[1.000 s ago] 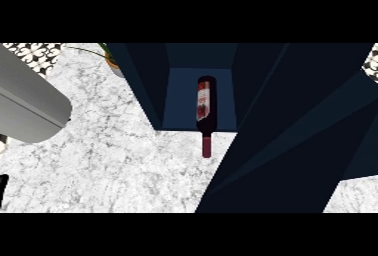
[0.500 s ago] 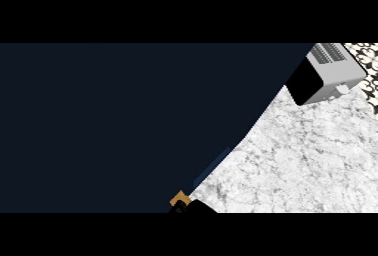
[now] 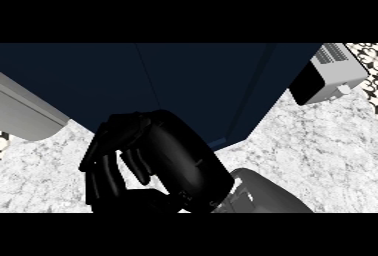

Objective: Pick up the wine, place it into the cabinet and close the cabinet

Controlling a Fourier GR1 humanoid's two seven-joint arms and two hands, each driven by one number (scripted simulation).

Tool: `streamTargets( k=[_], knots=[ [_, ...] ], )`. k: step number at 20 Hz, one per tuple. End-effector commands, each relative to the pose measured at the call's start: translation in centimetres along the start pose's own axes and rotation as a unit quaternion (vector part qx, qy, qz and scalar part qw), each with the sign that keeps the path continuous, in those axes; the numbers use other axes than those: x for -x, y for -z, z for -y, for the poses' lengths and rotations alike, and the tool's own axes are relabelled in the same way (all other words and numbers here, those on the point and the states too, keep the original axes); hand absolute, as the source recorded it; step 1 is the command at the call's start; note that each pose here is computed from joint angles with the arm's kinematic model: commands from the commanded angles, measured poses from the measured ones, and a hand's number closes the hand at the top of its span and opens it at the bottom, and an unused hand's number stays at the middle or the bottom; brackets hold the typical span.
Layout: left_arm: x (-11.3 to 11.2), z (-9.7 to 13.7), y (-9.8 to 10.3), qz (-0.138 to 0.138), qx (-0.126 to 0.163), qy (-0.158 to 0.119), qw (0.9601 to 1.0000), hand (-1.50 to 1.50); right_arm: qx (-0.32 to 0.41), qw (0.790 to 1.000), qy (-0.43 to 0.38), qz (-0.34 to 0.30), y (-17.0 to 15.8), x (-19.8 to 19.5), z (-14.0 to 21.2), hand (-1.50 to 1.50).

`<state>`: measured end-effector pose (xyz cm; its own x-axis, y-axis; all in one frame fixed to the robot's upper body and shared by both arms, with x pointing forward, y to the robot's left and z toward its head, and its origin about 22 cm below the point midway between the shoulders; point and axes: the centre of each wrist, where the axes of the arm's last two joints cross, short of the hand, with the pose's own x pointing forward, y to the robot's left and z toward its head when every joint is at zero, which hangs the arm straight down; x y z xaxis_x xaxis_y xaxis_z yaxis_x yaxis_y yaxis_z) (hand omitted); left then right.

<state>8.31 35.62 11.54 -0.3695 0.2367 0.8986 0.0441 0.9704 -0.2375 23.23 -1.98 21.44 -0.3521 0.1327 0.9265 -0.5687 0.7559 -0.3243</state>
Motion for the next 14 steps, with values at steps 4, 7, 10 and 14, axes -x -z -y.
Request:
streamTargets(
  k=[4,7,10,14],
  knots=[
    [0.2,0.2,-0.2,-0.017,0.004,0.001,0.9998,-1.5,0.042,0.999,-0.024,-0.018,4.2,0.5,4.6,1.5],
    [-0.1,-0.3,0.9,-0.021,0.019,-0.004,0.9996,-1.5,0.049,0.998,-0.042,-0.018,6.3,3.3,4.3,1.5],
    [0.4,0.9,0.5,-0.035,0.02,-0.02,0.999,-1.5,0.069,0.997,-0.043,-0.02,5.8,4.9,8.0,1.5],
    [1.9,2.4,2.8,-0.04,0.029,-0.017,0.9986,-1.5,0.065,0.997,-0.036,-0.021,7.7,5.7,10.4,1.5]
  ],
)
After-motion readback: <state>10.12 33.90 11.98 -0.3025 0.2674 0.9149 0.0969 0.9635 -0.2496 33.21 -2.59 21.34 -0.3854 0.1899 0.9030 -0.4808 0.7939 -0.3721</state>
